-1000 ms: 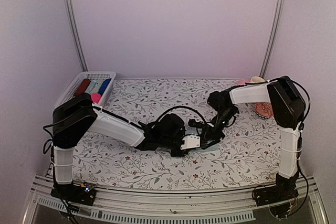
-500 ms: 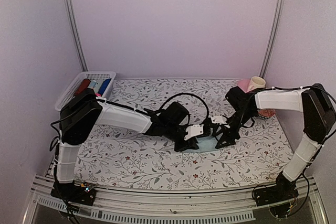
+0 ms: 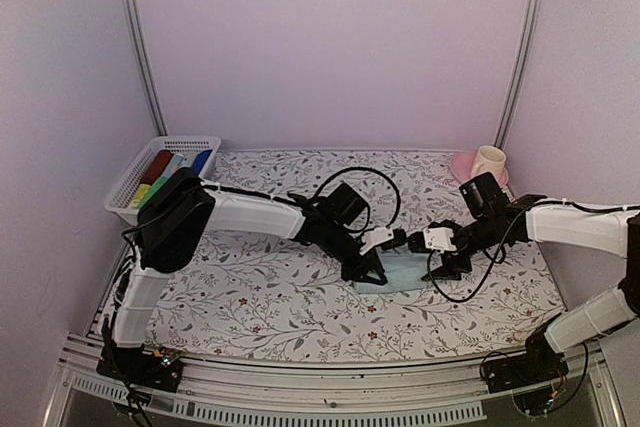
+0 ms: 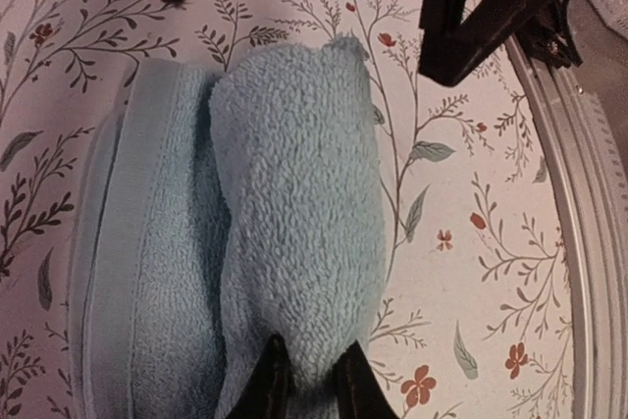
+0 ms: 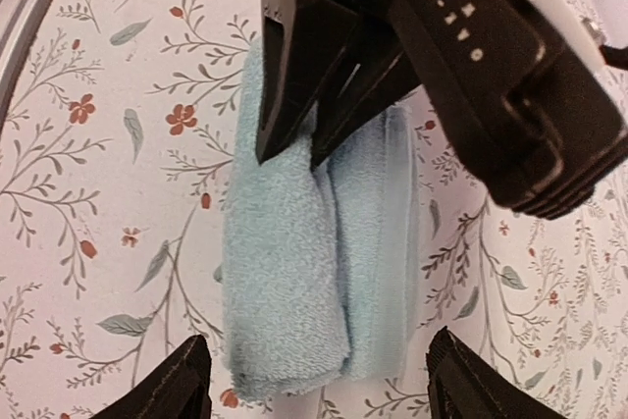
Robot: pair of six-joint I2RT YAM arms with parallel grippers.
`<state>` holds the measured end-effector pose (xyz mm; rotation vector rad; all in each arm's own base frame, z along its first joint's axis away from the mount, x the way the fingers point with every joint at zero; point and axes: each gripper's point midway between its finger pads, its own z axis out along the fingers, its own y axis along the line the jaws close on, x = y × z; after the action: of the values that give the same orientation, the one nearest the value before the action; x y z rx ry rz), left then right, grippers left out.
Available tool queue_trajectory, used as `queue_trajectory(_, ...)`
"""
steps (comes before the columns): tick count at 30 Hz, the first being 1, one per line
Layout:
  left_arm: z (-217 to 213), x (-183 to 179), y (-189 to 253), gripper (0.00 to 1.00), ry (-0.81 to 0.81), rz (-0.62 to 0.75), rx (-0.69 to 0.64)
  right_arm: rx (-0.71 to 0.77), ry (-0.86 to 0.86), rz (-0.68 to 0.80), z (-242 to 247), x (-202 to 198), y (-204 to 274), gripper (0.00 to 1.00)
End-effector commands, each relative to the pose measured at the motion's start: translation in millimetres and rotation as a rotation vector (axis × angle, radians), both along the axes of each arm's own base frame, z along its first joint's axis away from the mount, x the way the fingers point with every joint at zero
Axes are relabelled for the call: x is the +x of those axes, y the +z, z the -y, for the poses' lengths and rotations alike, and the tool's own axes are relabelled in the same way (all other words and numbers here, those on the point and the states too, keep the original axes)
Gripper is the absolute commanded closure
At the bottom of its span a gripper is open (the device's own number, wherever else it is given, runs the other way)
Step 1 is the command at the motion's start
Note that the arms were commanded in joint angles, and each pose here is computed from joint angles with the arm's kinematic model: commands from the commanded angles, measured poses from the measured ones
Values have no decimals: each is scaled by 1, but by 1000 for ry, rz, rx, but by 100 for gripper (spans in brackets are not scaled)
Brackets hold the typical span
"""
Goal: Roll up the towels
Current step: Roll the towel at the center of the board.
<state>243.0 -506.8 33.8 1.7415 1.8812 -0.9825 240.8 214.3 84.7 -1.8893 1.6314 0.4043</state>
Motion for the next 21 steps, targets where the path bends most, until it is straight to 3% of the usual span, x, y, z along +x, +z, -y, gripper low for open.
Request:
queue_trajectory(1, -39, 3, -65, 93, 128, -120, 222, 41, -93, 176, 3, 35, 22, 21)
queue_trajectory(5, -37, 11, -69, 98, 212, -137, 232, 80, -249, 261, 24, 69, 50, 1)
queue_trajectory(12, -35, 22, -82, 100, 424, -225, 234, 175, -491, 253, 50, 90, 88, 1)
queue_trajectory(21, -25, 33, -106, 100, 668, -338, 217, 251, -665, -47, 53, 93, 74, 1)
